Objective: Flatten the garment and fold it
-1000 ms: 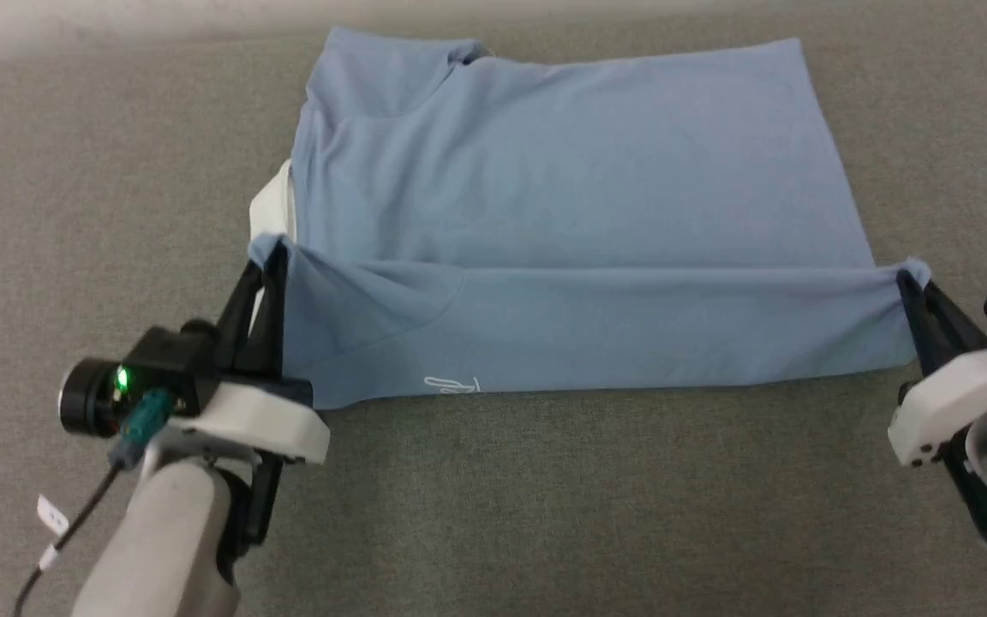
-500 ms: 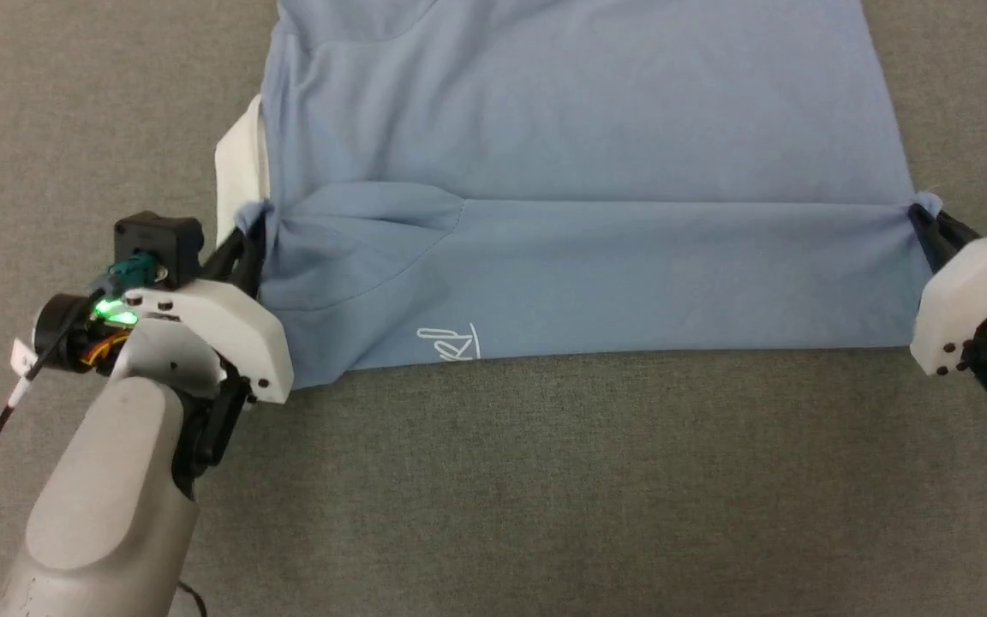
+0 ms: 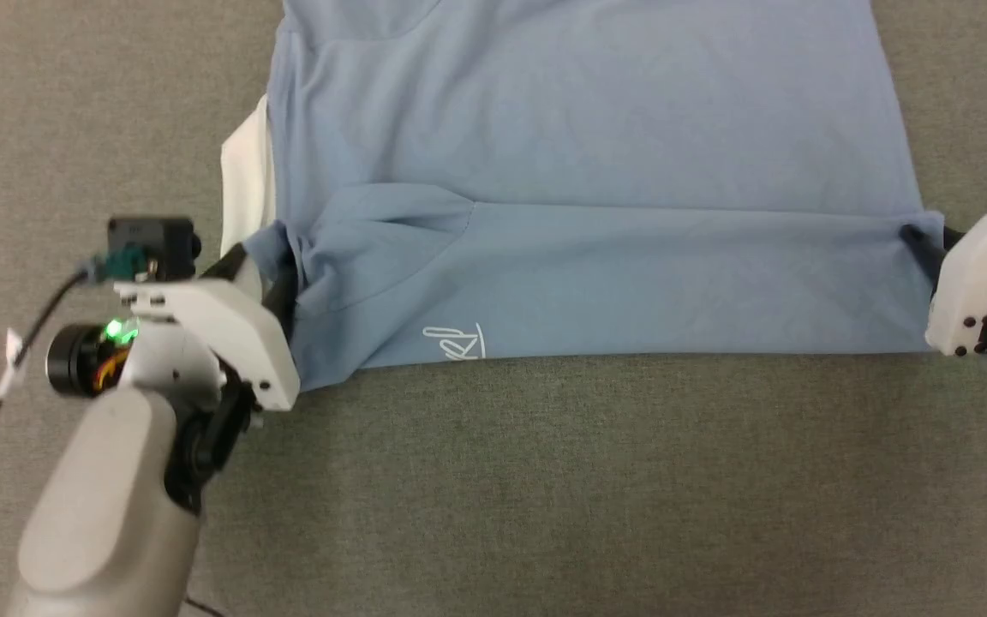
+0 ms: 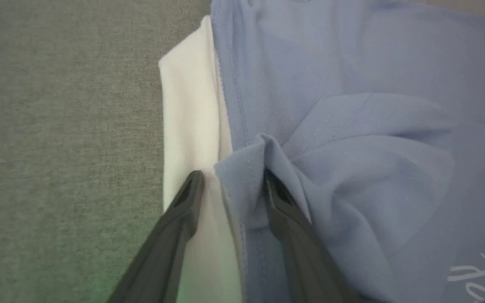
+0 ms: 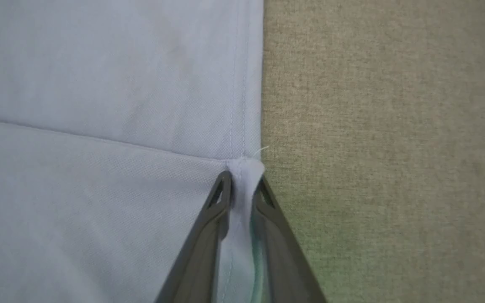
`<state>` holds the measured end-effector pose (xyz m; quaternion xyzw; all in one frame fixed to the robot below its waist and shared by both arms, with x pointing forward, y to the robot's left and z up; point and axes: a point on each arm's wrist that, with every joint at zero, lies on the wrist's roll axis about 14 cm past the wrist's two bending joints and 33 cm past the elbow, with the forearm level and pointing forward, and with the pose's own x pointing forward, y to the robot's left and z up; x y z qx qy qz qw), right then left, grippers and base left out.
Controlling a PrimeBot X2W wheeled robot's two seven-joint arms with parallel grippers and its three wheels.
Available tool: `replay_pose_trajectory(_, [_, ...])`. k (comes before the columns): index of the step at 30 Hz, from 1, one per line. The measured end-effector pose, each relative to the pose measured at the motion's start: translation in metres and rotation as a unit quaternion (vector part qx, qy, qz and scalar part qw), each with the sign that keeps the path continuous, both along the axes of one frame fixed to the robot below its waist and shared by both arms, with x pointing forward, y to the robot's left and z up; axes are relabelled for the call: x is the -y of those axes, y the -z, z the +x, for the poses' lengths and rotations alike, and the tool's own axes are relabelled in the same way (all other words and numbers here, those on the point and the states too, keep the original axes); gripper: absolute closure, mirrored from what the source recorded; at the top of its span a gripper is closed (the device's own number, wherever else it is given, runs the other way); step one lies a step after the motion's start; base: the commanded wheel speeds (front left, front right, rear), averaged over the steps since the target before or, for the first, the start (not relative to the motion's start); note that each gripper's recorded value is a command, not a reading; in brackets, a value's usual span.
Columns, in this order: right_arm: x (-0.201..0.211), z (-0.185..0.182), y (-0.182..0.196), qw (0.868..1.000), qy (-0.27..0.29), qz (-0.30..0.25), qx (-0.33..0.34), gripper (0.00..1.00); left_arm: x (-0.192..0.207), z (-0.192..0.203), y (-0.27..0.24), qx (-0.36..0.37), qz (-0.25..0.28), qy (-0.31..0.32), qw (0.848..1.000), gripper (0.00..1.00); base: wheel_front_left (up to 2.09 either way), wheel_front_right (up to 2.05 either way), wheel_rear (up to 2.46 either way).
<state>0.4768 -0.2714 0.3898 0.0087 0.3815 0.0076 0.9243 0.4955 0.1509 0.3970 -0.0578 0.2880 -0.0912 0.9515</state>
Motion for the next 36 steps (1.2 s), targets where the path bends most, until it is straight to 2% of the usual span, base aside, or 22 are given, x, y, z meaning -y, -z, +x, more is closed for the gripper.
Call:
replay_pose_trajectory(4, [-0.005,-0.001,-0.018,0.998,0.015,0.021,0.066,0.00,-0.008,-0.007,-0.023,0.078,0.004,-0.028,0.997,0.00,0.00,0.00,0.00])
replay_pose_trajectory(7, [-0.014,-0.005,-0.037,0.991,0.019,0.027,0.131,0.00,-0.017,-0.014,-0.048,0.149,0.003,-0.062,0.987,0.00,0.00,0.00,0.00])
replay_pose_trajectory(10, [-0.019,-0.012,-0.059,0.977,0.033,0.036,0.206,0.00,-0.023,-0.030,-0.065,0.197,0.006,-0.087,0.976,0.00,0.00,0.00,0.00])
replay_pose_trajectory(14, [-0.023,-0.030,-0.087,0.952,0.053,0.042,0.299,0.00,-0.019,-0.055,-0.072,0.214,0.000,-0.106,0.971,0.00,0.00,0.00,0.00])
replay_pose_trajectory(18, [-0.029,-0.051,-0.105,0.929,0.060,0.037,0.363,0.00,-0.013,-0.071,-0.073,0.212,-0.003,-0.114,0.971,0.00,0.00,0.00,0.00])
replay_pose_trajectory(22, [-0.034,-0.070,-0.112,0.917,0.060,0.028,0.393,0.00,-0.007,-0.076,-0.070,0.203,-0.004,-0.109,0.973,0.00,0.00,0.00,0.00])
replay_pose_trajectory(26, [-0.033,-0.080,-0.117,0.910,0.065,0.022,0.408,0.00,-0.005,-0.075,-0.058,0.176,0.000,-0.110,0.978,0.00,0.00,0.00,0.00])
replay_pose_trajectory(29, [-0.030,-0.083,-0.122,0.905,0.070,0.018,0.419,0.00,-0.006,-0.078,-0.035,0.123,0.007,-0.112,0.986,0.00,0.00,0.00,0.00])
replay_pose_trajectory(36, [-0.026,-0.089,-0.120,0.905,0.080,0.013,0.417,0.00,-0.009,-0.078,0.000,0.023,0.022,-0.124,0.992,0.00,0.00,0.00,0.00])
